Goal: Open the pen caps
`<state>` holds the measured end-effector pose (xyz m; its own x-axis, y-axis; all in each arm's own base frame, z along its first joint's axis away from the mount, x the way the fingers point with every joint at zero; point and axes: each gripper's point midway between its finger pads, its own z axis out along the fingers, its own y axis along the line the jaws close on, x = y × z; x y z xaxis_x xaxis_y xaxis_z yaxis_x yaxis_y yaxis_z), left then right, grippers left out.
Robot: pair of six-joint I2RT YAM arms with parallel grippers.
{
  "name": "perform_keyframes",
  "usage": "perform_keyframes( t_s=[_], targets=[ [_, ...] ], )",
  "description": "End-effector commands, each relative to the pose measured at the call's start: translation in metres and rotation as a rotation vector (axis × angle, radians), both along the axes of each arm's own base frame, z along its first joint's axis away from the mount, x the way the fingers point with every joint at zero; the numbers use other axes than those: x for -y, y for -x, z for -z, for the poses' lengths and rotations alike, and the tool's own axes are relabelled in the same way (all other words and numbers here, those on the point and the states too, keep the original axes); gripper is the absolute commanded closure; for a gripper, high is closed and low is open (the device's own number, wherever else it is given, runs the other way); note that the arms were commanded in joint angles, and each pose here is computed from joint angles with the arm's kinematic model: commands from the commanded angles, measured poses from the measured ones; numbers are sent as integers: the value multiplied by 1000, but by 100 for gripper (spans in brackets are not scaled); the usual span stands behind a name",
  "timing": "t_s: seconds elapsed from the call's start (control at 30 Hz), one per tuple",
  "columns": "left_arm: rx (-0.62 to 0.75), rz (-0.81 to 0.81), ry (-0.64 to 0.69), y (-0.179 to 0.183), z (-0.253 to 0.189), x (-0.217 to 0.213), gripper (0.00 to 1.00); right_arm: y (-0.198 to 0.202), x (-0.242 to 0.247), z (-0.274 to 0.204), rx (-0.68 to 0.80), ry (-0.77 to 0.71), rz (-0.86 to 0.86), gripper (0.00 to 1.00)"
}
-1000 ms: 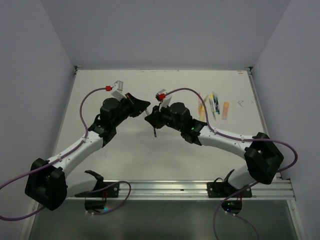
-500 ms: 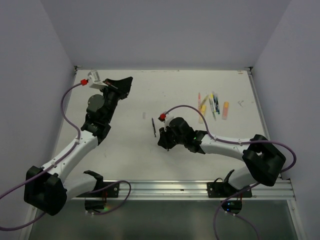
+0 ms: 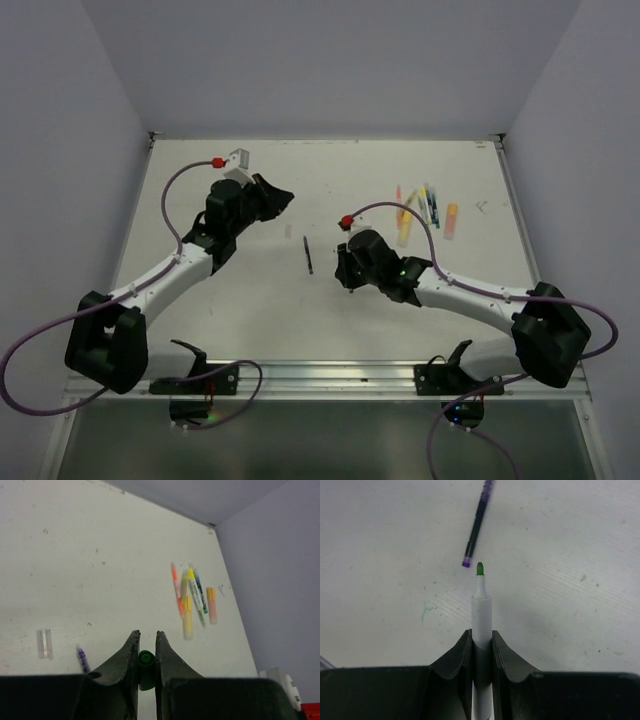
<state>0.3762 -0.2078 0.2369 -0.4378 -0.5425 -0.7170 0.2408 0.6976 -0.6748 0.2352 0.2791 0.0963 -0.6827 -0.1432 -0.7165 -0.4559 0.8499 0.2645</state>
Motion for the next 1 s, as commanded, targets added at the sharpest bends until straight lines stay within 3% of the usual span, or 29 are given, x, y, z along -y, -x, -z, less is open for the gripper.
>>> perform_keyframes(
  t_s=[0.0,0.43,0.97],
  targets=[
    [-82,111,-57,5,21,19,100,-16,20,-9,8,45,154,100],
    [-312,217,-155,-22,100,74,100,-30,35,18,-101,111,272,100],
    [-425,196,-258,-47,174,82,88,-86,-25,36,-103,120,172,98]
  ],
)
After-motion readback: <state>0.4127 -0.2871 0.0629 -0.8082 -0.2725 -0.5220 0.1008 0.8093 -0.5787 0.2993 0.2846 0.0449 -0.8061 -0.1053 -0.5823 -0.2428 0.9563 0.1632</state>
